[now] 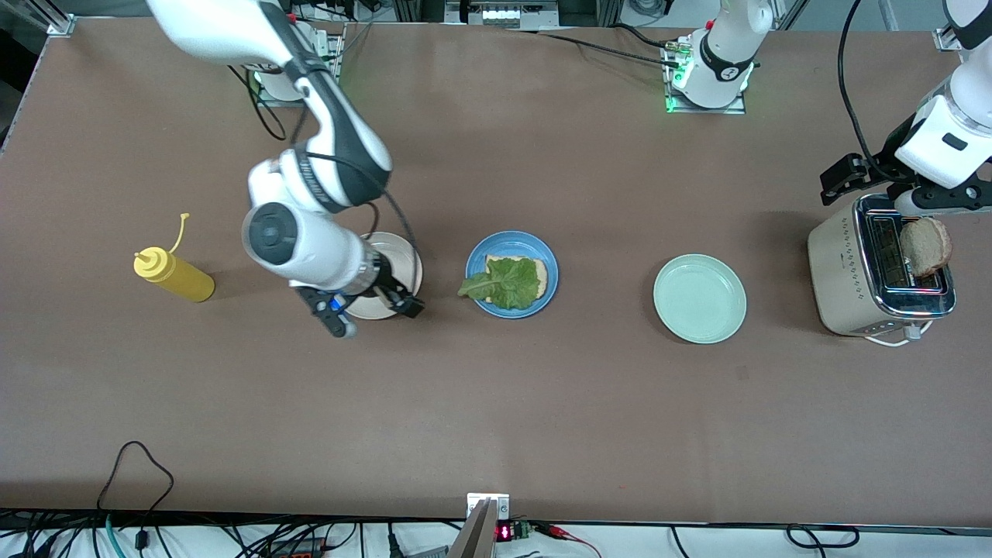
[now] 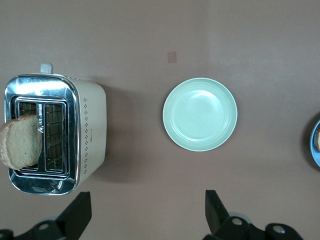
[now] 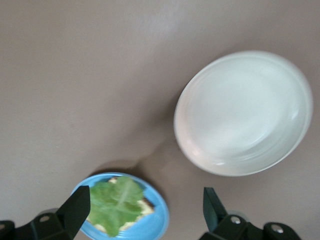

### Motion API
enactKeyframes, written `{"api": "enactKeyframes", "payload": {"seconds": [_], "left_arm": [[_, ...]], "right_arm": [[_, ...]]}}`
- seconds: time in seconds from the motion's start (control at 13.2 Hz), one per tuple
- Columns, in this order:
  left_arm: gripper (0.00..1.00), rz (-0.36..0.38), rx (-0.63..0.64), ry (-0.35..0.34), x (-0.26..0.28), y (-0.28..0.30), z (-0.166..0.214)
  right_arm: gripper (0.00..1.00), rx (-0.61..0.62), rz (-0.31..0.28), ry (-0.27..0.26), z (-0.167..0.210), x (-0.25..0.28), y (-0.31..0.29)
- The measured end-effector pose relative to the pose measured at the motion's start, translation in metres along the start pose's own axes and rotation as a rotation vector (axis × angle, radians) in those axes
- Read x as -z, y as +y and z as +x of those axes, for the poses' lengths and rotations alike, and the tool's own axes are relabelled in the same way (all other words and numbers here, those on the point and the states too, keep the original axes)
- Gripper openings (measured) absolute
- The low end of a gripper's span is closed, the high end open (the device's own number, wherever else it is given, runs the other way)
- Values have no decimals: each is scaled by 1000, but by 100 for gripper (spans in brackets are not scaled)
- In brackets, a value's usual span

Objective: Make sandwich in blue plate with both arms
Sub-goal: 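Open the right gripper and move it back toward the mustard bottle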

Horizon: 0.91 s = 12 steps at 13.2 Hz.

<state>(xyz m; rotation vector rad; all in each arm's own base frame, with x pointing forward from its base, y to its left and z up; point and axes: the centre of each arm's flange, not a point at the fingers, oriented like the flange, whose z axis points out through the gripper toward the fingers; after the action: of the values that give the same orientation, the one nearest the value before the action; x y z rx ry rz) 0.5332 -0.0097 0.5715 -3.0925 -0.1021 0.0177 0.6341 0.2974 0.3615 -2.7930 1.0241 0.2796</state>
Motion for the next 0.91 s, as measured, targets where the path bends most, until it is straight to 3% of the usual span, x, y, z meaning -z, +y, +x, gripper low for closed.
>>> {"api": "enactKeyframes", "payload": {"seconds": [0.46, 0.91], "left_arm": [[100, 0, 2, -3, 0, -1, 0], [100, -24, 18, 42, 13, -6, 1]], "right_arm": [[100, 326, -124, -33, 40, 51, 55], [100, 667, -157, -48, 103, 114, 176]]}}
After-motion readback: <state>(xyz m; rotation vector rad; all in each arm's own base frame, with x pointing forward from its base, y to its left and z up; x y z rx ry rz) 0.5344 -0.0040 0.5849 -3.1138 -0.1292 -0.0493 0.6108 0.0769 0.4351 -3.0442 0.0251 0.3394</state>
